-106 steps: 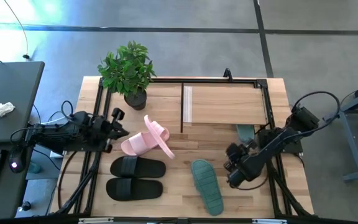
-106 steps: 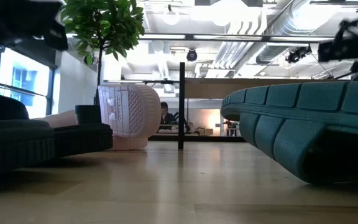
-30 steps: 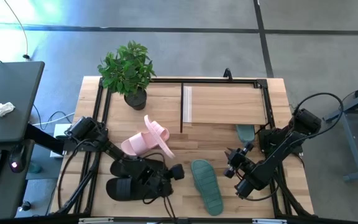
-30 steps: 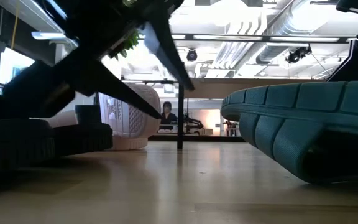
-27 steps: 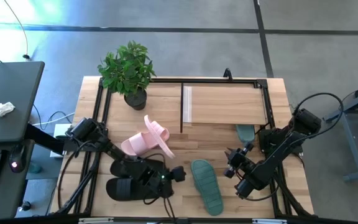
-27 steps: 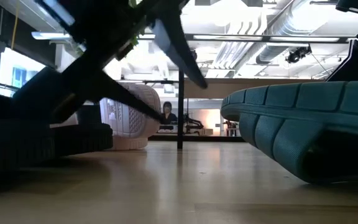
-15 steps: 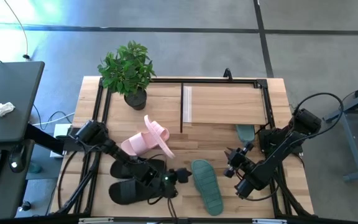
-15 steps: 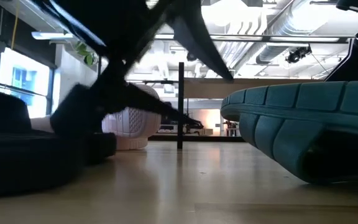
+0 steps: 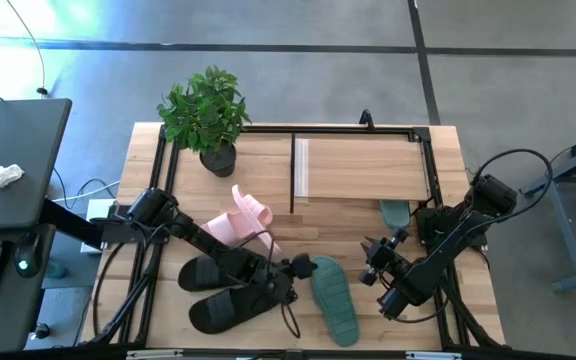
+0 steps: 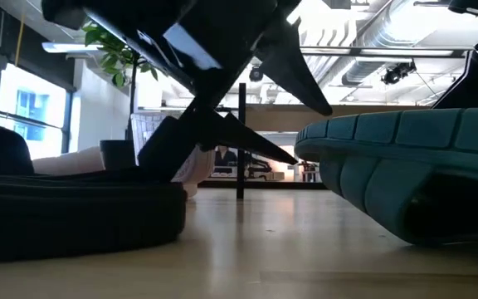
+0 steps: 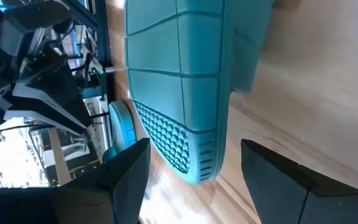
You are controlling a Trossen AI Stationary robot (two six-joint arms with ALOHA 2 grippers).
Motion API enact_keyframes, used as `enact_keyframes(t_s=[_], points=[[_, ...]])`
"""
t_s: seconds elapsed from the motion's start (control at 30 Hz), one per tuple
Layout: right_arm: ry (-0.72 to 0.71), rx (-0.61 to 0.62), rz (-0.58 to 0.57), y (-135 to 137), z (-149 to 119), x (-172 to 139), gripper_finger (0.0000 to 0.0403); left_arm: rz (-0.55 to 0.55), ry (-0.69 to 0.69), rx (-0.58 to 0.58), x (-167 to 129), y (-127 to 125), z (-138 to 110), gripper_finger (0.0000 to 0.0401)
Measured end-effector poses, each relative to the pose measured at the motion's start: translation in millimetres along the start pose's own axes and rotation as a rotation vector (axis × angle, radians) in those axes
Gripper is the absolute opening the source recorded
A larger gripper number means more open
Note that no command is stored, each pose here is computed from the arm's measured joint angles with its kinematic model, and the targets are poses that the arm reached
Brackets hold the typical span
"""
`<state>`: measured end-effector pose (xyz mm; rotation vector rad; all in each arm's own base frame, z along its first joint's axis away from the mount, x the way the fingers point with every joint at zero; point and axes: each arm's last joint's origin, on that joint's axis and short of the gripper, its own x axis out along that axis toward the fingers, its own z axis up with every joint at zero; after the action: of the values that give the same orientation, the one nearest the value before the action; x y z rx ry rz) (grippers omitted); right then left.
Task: Pick and place slides into the shelf
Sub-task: Put the green slide under the shelf
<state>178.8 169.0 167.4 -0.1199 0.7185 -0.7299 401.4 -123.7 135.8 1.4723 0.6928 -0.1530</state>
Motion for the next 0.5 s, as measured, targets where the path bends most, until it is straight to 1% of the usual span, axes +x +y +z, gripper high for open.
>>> enact_keyframes(t_s=[0.07, 0.23, 0.37, 0.5], points=[[-0.001, 0.0, 0.0, 0, 0, 0, 0.0082, 0.003, 0.0, -0.009, 2, 2, -3, 0.0232], [-0.004, 0.0, 0.0, 0, 0, 0, 0.0082, 0.004, -0.057, -0.034, 7, 7, -8, 0.0232], [-0.004, 0.002, 0.002, 0, 0, 0, 0.0082, 0.009, -0.055, -0.049, 12, 10, -14, 0.0232], [-0.004, 0.002, 0.002, 0, 0, 0, 0.0082, -0.011, -0.093, -0.076, 16, 11, -20, 0.0232]])
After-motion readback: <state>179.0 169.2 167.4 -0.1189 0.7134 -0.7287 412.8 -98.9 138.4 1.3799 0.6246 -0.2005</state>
